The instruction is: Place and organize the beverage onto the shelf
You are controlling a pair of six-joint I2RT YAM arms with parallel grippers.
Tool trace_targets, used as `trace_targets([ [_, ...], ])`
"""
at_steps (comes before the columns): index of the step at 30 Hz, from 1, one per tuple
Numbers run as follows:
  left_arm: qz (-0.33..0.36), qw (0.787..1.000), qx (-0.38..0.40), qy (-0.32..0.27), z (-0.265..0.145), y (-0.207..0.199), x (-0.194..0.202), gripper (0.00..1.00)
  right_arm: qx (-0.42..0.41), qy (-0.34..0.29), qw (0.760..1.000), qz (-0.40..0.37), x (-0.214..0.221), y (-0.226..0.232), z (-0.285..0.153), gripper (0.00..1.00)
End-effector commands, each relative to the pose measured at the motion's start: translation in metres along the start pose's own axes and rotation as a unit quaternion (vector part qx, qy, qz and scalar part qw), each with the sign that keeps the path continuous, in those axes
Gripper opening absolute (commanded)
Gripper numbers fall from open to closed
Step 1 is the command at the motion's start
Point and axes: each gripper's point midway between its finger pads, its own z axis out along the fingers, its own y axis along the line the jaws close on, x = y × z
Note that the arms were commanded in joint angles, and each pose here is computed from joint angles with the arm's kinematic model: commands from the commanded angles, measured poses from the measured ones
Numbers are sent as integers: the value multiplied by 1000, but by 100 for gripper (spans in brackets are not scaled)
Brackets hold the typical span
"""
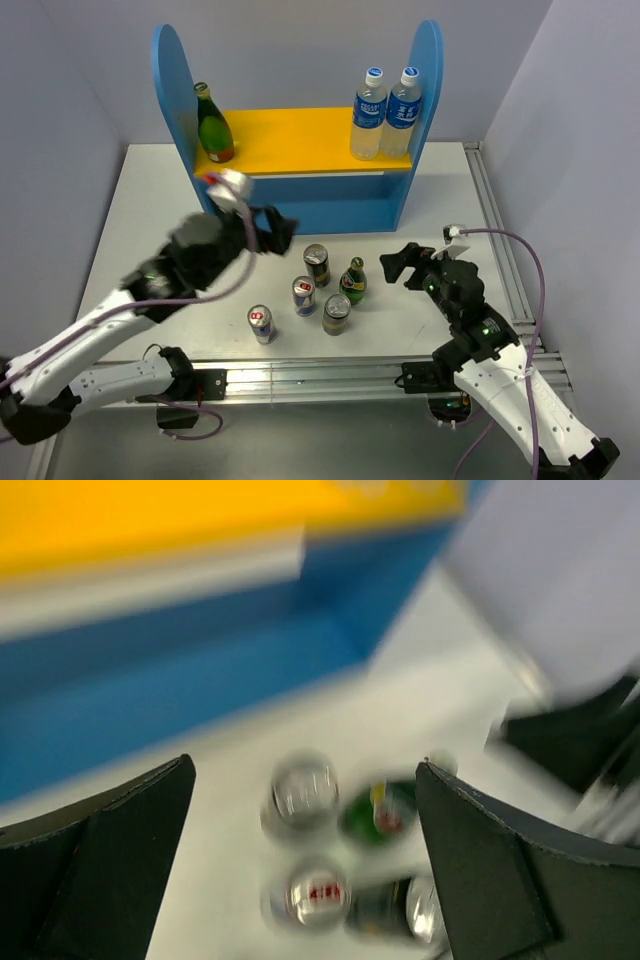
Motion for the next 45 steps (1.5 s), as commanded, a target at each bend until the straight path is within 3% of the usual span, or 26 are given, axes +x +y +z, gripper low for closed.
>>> trace_targets([
  [1, -21, 998, 63, 22, 4, -30, 58, 99, 56, -54, 997, 25, -23, -16, -6, 100],
  [7, -36, 992, 114, 43, 11, -55, 110, 99, 117, -95, 987, 61, -33, -39, -16, 100],
  [19, -11, 990, 131, 52, 42, -94, 154, 99, 131, -96, 985, 59, -33, -44, -14, 100],
  [27, 2, 992, 122, 27, 63, -103, 160, 99, 122, -92, 987, 58, -31, -41, -13, 100],
  [45, 22, 994, 102, 40, 109, -119, 198, 94, 116, -87, 988, 54, -30, -39, -11, 100],
])
